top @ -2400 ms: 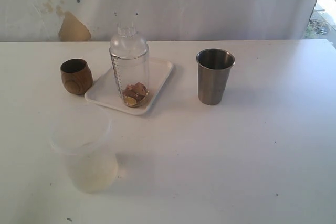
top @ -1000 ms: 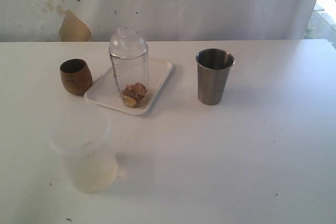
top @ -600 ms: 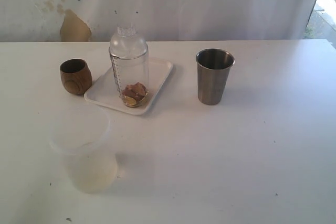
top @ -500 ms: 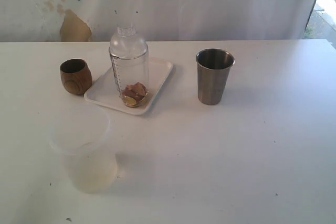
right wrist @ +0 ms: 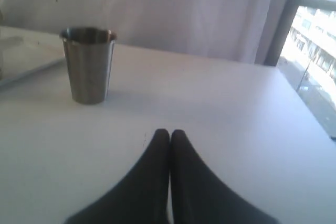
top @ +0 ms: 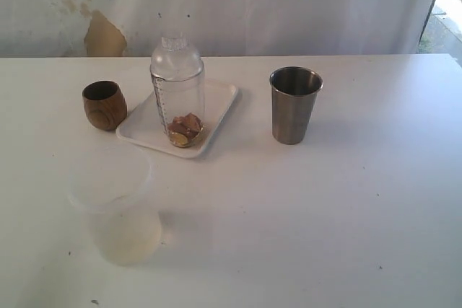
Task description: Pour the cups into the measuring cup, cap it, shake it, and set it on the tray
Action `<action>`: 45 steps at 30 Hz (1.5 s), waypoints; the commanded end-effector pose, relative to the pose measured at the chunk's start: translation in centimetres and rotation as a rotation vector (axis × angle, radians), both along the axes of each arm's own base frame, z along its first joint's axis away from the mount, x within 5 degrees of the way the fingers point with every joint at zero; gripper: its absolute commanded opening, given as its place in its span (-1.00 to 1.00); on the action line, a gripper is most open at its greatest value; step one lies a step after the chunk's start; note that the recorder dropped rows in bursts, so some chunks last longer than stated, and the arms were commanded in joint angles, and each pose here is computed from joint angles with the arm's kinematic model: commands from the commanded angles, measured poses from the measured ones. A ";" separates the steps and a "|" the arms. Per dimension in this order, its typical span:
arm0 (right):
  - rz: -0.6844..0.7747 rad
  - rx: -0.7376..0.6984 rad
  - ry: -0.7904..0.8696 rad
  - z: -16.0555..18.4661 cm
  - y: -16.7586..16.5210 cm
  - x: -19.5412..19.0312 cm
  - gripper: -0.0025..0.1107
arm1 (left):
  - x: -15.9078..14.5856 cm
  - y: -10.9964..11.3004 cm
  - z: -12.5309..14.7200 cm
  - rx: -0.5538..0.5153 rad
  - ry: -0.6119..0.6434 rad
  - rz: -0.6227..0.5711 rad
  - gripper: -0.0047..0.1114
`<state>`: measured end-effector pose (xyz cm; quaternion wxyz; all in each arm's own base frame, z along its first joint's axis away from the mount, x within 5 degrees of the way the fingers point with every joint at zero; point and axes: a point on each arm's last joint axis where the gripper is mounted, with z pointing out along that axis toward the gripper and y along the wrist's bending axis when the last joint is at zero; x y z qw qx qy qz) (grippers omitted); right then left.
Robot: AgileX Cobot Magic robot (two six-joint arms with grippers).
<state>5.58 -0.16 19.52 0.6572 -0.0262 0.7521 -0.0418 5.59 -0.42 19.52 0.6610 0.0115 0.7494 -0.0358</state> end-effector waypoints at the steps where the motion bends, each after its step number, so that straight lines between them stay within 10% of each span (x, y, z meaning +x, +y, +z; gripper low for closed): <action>1: -0.015 0.052 0.111 -1.2 0.0 -0.2 -0.96 | 0.0 0.0 0.0 0.002 -0.015 0.004 -0.92; 45: -0.016 0.065 0.114 -1.2 0.0 -0.2 -0.96 | 0.0 0.0 0.0 0.002 -0.015 0.004 -0.92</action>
